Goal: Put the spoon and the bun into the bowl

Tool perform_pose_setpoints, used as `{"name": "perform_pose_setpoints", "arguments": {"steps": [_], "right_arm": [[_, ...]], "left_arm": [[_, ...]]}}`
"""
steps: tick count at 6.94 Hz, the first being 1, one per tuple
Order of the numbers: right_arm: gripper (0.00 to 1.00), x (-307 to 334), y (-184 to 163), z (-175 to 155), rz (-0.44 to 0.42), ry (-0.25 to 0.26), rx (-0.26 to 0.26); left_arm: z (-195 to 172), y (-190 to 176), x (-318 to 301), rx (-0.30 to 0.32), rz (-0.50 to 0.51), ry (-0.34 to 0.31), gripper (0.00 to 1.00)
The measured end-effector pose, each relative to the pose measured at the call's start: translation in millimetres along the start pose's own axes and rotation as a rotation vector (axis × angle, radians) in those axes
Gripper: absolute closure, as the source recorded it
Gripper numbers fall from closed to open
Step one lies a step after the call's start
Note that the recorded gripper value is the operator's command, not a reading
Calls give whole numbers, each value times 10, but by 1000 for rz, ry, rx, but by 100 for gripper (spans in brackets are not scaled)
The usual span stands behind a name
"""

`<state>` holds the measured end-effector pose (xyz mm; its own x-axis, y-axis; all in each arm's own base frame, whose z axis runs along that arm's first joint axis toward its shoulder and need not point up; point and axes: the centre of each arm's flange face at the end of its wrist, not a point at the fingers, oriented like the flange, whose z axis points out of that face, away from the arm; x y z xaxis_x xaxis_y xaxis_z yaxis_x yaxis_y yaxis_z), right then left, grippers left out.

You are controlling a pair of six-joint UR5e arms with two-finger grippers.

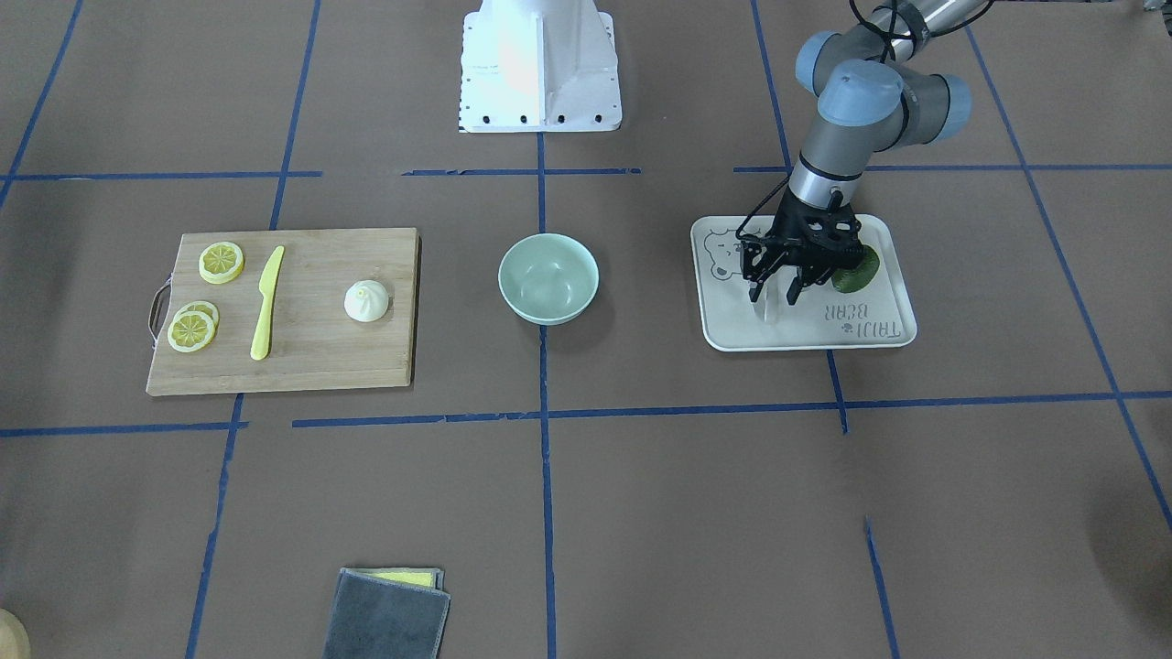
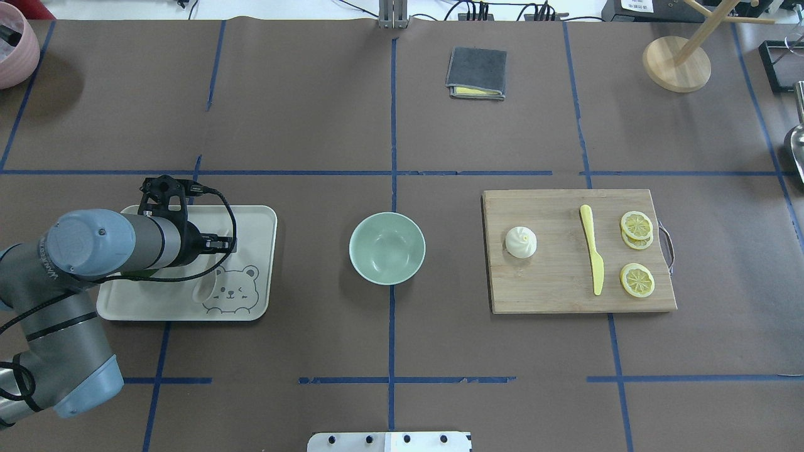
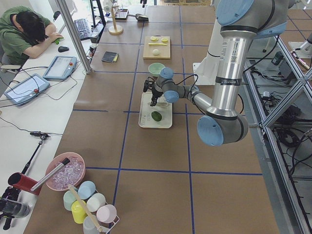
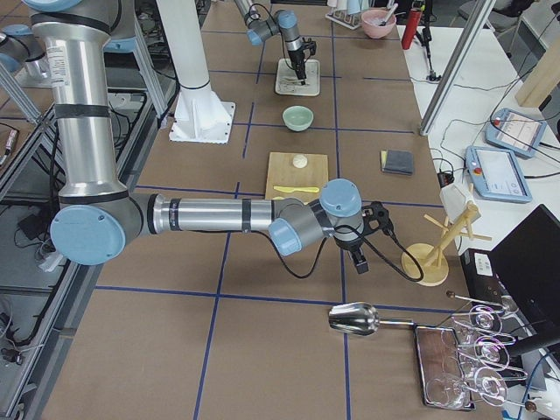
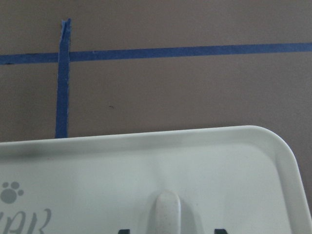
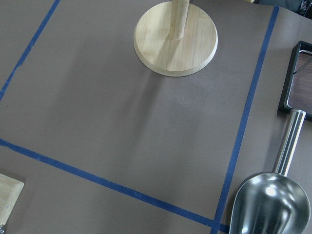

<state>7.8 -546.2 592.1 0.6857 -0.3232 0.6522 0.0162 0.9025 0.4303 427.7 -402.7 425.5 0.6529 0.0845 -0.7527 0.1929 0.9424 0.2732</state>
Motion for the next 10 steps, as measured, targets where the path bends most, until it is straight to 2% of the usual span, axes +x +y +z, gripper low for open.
{"name": "perform_pose_setpoints", "arguments": {"steps": [2, 5, 7, 8, 10], "right_arm": [[0, 4, 2, 4, 1, 1, -1], [0, 13, 8, 12, 2, 1, -3], [0, 16, 10, 15, 3, 1, -3], [0, 15, 10, 14, 3, 0, -3], [0, 11, 8, 11, 2, 0, -2]], "left_arm": [[6, 12, -12, -2, -2, -1, 100], [-46, 3, 34, 6, -48, 11, 100], [-214, -69, 226, 18, -77, 41, 100], [-261, -171, 472, 14, -124, 36, 100], [-393, -485, 1298, -12, -300, -36, 100]]}}
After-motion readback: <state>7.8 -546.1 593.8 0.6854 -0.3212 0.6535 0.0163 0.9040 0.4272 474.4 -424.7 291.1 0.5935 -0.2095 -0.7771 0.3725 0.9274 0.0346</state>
